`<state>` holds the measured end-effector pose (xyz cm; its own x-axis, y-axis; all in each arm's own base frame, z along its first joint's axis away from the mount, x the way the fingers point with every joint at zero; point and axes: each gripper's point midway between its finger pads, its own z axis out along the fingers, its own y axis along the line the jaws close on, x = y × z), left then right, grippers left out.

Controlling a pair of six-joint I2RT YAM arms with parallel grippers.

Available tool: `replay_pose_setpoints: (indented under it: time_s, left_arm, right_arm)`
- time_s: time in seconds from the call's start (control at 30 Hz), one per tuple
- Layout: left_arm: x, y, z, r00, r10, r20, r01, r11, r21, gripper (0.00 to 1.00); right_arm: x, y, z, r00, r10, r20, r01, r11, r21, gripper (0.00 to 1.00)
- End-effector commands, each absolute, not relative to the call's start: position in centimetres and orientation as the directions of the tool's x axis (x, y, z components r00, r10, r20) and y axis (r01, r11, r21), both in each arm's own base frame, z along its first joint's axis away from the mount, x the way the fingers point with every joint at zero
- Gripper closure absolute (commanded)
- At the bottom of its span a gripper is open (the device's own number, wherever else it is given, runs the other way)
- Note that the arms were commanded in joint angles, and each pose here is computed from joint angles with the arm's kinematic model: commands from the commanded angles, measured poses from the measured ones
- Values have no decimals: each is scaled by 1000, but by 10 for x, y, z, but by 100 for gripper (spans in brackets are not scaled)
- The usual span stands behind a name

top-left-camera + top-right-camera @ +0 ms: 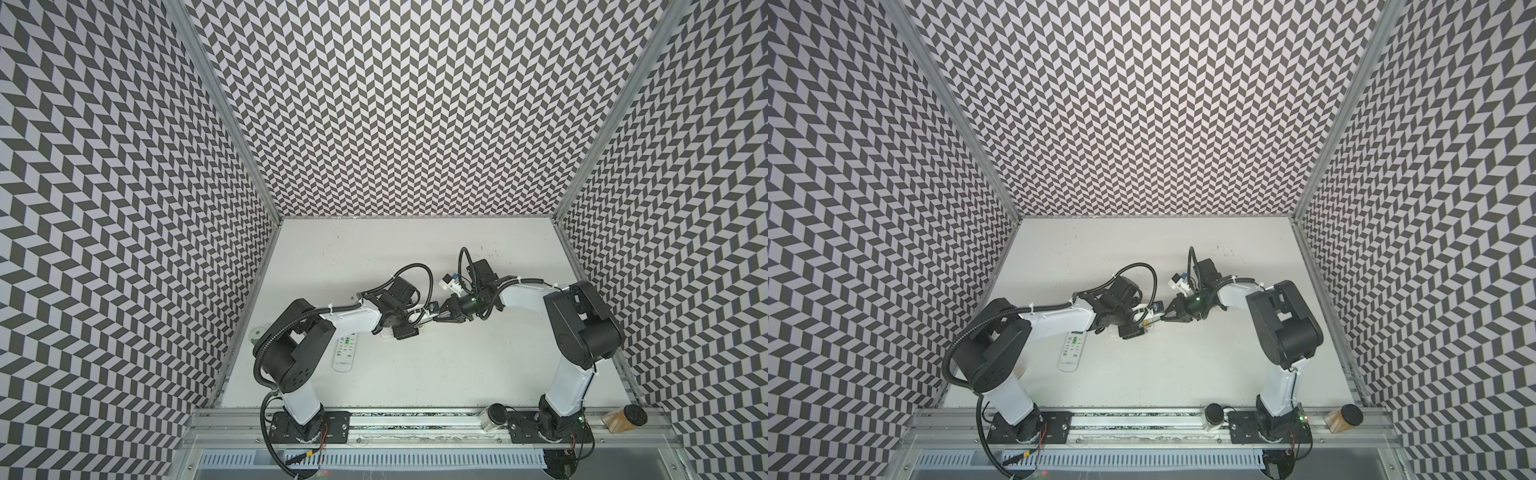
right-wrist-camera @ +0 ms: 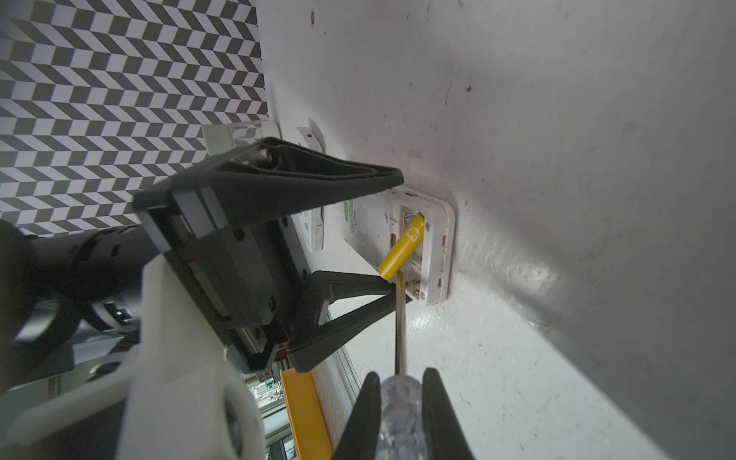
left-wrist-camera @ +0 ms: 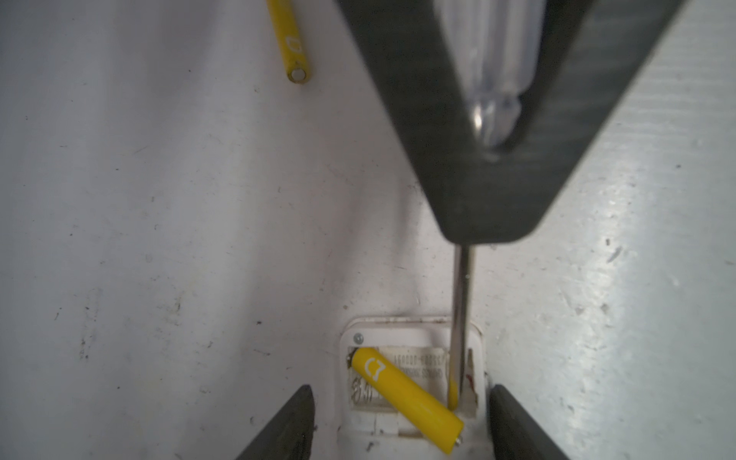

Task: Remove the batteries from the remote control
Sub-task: 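Pry the remaining yellow battery upward with the screwdriver tip, right gripper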

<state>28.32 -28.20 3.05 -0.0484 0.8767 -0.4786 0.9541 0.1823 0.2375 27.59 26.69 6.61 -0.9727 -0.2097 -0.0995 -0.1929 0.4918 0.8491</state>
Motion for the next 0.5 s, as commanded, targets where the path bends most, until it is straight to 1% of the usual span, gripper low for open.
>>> replay_pose_setpoints:
  time_s: [0.0, 0.1, 0.3, 0.37, 0.47]
  left_arm:
    - [286, -277, 31, -66, 891, -450, 953, 190, 236, 31]
    - [285, -279, 35, -68, 887, -457, 955, 191, 227, 31]
    - [290, -289, 50, -73, 875, -478, 956, 198, 217, 26]
    - [290, -291, 51, -74, 874, -480, 956, 198, 215, 25]
    - [291, -291, 51, -75, 873, -481, 955, 202, 217, 25]
  right_arm:
    - [283, 268, 78, -966, -208, -156, -239, 473, 848, 100]
    - [286, 266, 79, -966, -201, -163, -242, 479, 844, 100]
    - [290, 267, 79, -966, -197, -166, -241, 474, 847, 100]
    - [291, 268, 77, -968, -198, -156, -234, 475, 848, 100]
    - [292, 268, 80, -966, -195, -170, -245, 473, 846, 100]
